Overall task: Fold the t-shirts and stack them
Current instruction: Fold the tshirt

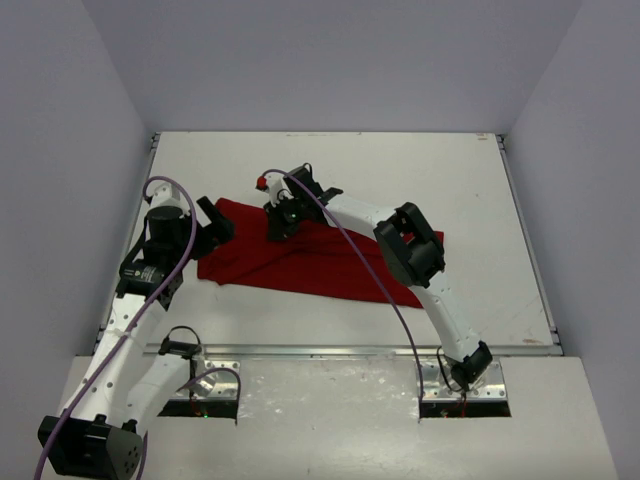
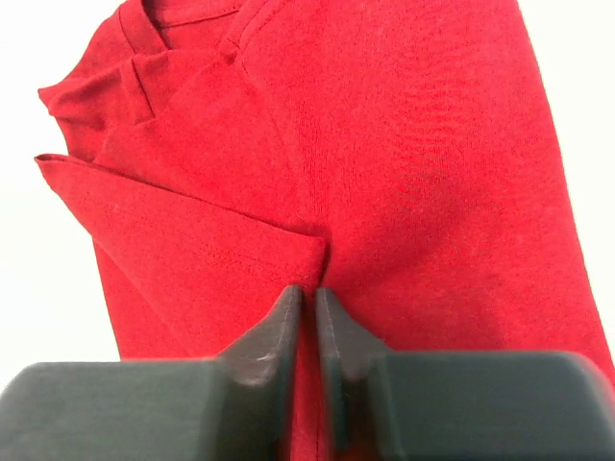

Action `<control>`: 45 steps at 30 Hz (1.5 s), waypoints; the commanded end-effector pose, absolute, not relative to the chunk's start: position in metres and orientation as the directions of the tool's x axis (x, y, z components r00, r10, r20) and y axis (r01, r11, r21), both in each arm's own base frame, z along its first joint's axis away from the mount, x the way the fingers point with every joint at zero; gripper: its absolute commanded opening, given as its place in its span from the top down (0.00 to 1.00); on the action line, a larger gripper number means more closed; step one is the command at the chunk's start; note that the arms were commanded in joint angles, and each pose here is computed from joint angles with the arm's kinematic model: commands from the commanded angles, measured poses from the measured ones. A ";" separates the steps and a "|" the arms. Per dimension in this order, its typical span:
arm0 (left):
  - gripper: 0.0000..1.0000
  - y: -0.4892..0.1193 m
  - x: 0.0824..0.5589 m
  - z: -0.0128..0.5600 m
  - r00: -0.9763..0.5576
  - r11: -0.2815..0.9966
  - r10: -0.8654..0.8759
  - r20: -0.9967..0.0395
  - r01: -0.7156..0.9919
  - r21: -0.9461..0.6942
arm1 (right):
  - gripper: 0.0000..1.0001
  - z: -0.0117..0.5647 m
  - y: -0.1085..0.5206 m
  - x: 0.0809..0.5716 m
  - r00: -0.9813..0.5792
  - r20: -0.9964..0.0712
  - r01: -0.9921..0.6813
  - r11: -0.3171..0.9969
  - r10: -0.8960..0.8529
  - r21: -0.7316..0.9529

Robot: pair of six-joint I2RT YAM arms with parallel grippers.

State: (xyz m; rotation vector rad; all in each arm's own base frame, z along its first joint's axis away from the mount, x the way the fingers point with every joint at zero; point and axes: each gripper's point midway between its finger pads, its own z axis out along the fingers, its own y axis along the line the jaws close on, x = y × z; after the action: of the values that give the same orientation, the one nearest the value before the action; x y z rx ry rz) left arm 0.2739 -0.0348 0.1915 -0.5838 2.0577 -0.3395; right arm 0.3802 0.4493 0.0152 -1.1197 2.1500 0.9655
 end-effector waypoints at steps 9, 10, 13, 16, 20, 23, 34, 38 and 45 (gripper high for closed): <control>0.00 -0.035 0.279 0.204 -0.411 0.851 -0.525 -0.745 -0.236 -0.470 | 0.85 0.063 0.464 0.380 -0.454 -0.787 -0.881 0.342 -0.417 0.327; 0.00 -0.035 0.279 0.203 -0.413 0.851 -0.525 -0.744 -0.235 -0.470 | 0.76 0.062 0.464 0.380 -0.457 -0.785 -0.878 0.353 -0.419 0.323; 0.00 -0.035 0.278 0.203 -0.411 0.851 -0.525 -0.745 -0.234 -0.471 | 0.53 0.056 0.461 0.381 -0.460 -0.782 -0.875 0.365 -0.421 0.318; 0.00 -0.036 0.278 0.204 -0.411 0.851 -0.525 -0.745 -0.229 -0.473 | 0.55 0.056 0.464 0.376 -0.449 -0.790 -0.884 0.335 -0.418 0.325; 0.00 -0.037 0.278 0.204 -0.414 0.850 -0.525 -0.744 -0.224 -0.476 | 0.60 0.065 0.471 0.376 -0.415 -0.818 -0.900 0.309 -0.399 0.306; 0.00 -0.037 0.278 0.204 -0.412 0.851 -0.524 -0.746 -0.220 -0.477 | 0.63 0.067 0.474 0.381 -0.404 -0.824 -0.903 0.316 -0.398 0.291; 0.00 -0.039 0.278 0.206 -0.411 0.851 -0.523 -0.747 -0.211 -0.480 | 0.77 0.074 0.469 0.372 -0.395 -0.831 -0.904 0.326 -0.391 0.276; 0.00 -0.039 0.278 0.205 -0.413 0.851 -0.523 -0.746 -0.211 -0.480 | 0.77 0.064 0.468 0.370 -0.409 -0.820 -0.900 0.328 -0.402 0.288; 0.00 -0.039 0.278 0.204 -0.416 0.852 -0.521 -0.745 -0.209 -0.480 | 0.58 0.050 0.469 0.380 -0.398 -0.812 -0.901 0.349 -0.427 0.258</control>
State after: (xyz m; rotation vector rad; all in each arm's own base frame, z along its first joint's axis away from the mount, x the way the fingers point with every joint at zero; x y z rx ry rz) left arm 0.2735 -0.0393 0.1947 -0.5631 2.0535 -0.3683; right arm 0.3699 0.4591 0.0390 -1.1371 2.0408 0.9715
